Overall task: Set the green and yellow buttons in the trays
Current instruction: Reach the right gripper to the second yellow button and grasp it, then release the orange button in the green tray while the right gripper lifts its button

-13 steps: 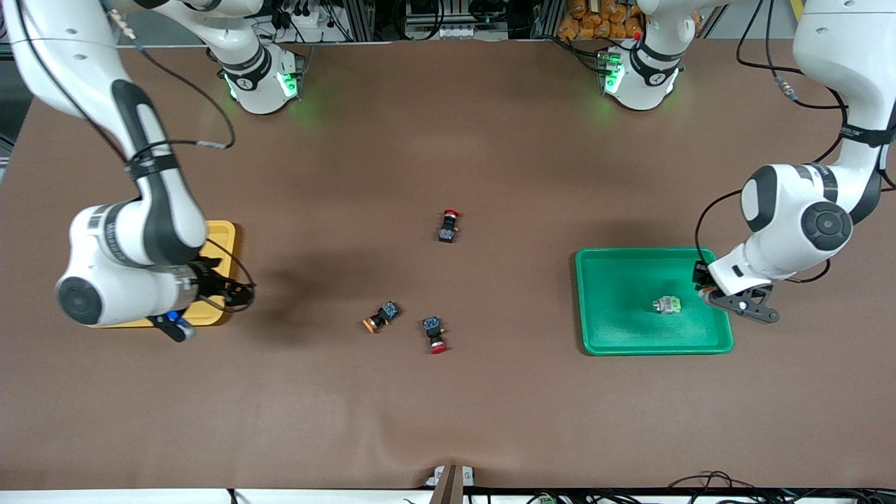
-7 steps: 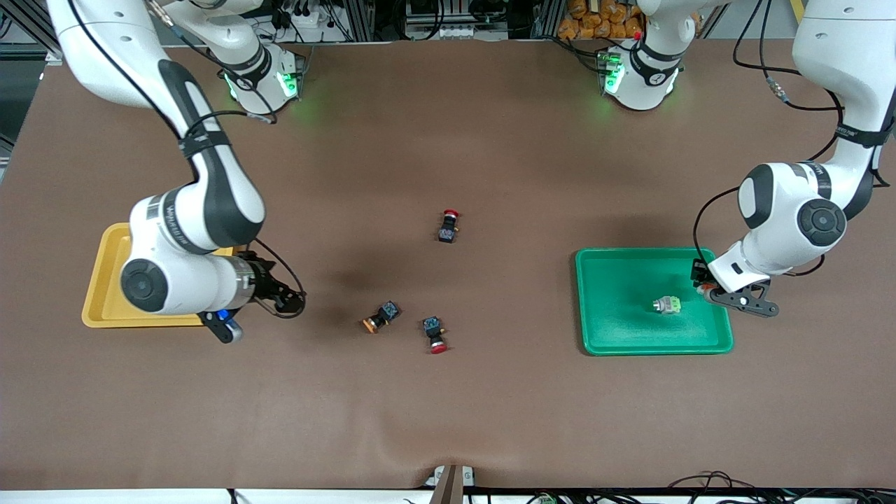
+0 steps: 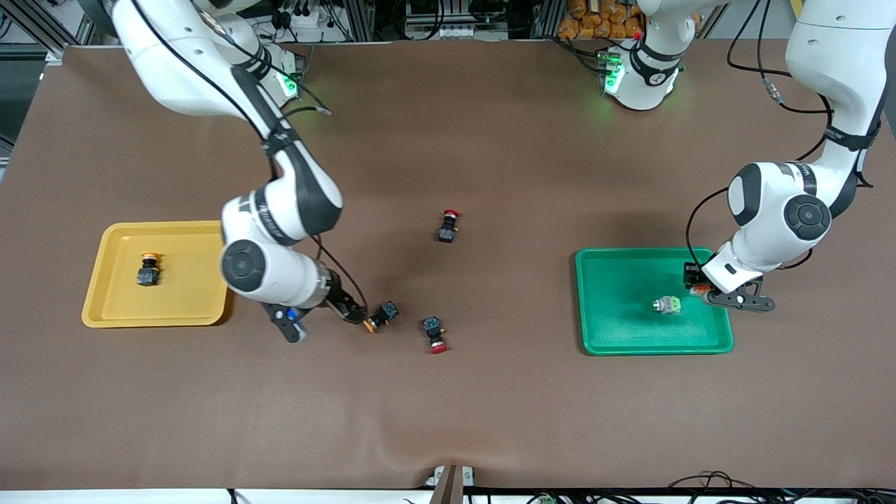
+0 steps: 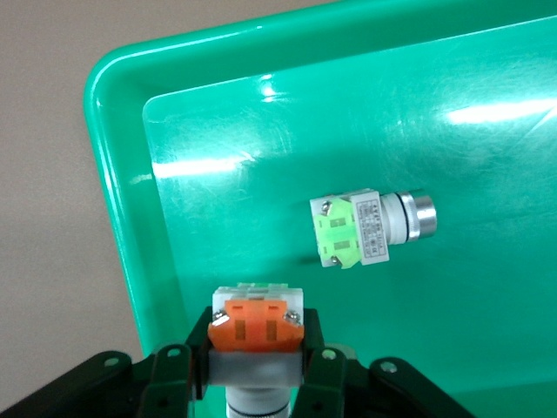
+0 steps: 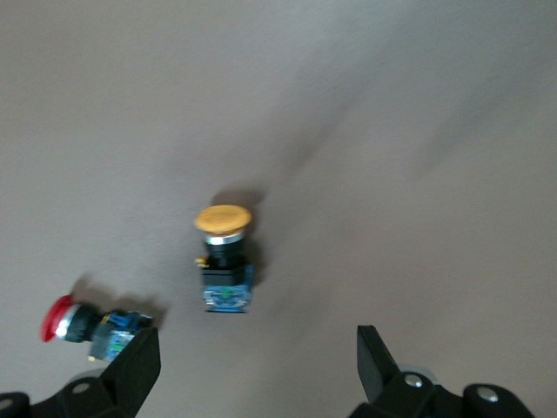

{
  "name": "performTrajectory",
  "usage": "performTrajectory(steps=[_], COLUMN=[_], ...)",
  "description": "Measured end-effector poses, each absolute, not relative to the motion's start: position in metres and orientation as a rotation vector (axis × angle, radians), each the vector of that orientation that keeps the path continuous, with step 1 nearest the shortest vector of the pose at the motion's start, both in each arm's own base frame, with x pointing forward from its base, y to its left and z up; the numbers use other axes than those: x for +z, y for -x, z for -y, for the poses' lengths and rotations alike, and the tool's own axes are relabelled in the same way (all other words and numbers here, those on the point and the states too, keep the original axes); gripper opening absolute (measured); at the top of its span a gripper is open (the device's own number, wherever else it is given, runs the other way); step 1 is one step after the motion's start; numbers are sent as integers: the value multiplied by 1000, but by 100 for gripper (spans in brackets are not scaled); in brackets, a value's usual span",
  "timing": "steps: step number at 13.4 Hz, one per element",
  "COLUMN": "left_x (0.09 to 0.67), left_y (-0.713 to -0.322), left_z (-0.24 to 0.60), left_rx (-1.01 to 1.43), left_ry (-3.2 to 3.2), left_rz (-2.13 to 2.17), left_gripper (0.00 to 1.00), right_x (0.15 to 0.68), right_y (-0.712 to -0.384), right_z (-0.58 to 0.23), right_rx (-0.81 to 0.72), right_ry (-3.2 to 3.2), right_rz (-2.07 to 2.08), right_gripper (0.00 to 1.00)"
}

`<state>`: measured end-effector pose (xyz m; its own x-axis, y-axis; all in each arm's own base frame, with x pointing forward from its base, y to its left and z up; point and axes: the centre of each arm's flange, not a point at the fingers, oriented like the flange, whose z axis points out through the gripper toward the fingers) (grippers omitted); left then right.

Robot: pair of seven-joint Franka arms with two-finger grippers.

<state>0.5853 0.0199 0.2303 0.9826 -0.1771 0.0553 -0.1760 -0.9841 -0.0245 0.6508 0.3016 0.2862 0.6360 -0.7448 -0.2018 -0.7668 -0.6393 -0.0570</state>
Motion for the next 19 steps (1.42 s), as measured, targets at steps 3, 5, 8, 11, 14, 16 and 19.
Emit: performTrajectory(steps=[3,5,8,11,14,16,19], left_x=[229,228,225,226,227,229,238], left_y=[-586,-585,-585,-586,-588,-589,-595], left_z=[-20,-20,-21,-22,-22,-22,-23], left_rx=[-94,-92,-88,-92,-100,-106,-139], left_ry=[3109,3110,3112,3111,3110,3108,3103], left_rz=[-276,-276,-273,-273,-274,-280,-280], left_gripper=[41,41,41,47,75,95,100], right_x=[257,229,196,183,181,184,199], right_y=[-654,-654,-655,-656,-653,-656,-662], right_z=[-317,-322,-323,-327,-335,-334,-323], right_rx=[182,153,145,145,144,148,260], right_ry=[2688,2676,2675,2667,2667,2669,2730], right_rz=[-1254,-1253,-1263,-1280,-1276,-1283,-1309], right_gripper=[100,100,96,89,56,41,41])
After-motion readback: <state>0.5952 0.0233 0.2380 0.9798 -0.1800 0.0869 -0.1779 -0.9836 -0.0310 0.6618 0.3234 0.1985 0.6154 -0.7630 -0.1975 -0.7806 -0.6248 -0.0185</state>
